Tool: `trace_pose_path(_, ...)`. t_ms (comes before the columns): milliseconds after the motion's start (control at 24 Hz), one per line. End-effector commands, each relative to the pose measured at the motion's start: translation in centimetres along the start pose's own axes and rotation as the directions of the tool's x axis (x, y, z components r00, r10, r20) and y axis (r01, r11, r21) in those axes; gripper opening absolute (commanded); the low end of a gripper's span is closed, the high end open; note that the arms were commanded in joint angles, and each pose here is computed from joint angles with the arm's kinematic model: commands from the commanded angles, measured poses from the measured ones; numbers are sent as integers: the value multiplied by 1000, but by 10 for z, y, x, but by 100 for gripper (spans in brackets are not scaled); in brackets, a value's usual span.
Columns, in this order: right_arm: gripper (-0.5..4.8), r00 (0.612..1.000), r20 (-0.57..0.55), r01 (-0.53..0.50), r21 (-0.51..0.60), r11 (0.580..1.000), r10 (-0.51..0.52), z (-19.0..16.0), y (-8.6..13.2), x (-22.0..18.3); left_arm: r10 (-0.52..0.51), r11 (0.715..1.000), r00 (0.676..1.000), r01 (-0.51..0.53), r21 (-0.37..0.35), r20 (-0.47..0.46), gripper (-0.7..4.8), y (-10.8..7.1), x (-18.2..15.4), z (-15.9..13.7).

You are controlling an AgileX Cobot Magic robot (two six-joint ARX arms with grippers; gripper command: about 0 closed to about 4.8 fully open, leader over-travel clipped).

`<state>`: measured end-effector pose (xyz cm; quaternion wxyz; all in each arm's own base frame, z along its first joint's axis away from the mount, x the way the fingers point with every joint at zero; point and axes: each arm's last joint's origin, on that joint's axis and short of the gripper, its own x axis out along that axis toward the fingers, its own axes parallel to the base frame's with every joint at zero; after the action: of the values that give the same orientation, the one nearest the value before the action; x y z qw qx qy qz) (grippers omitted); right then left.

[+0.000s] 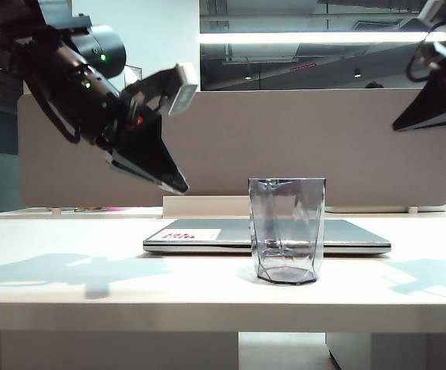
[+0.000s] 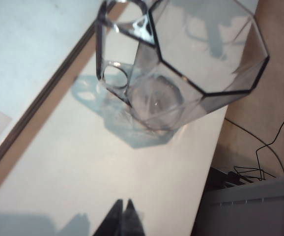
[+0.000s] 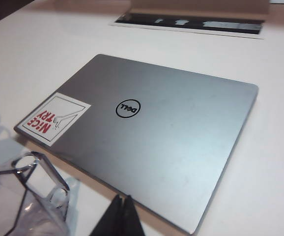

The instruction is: Pick up the water cup and place it on the side of the laptop close to you.

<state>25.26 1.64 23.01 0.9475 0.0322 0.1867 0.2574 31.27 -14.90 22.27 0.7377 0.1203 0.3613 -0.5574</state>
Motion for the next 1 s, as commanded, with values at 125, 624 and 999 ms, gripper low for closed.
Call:
trace_pose_path(125,-5,995,-35,-97,-126,987,93,-4,-11,21,12,1000,1000,-12,24,25,-6,-5,-9,5)
trace_pose_path(624,-6,972,-133,-208,-83,975,196,-38,-29,57,-10,1000,1000,9,-15,-9,-6,-9,-11,2)
trace_pose_path(999,-5,928,-99,-367,-71,928,359,-50,-36,79,-10,1000,1000,10,-16,-10,-6,-11,-13,3)
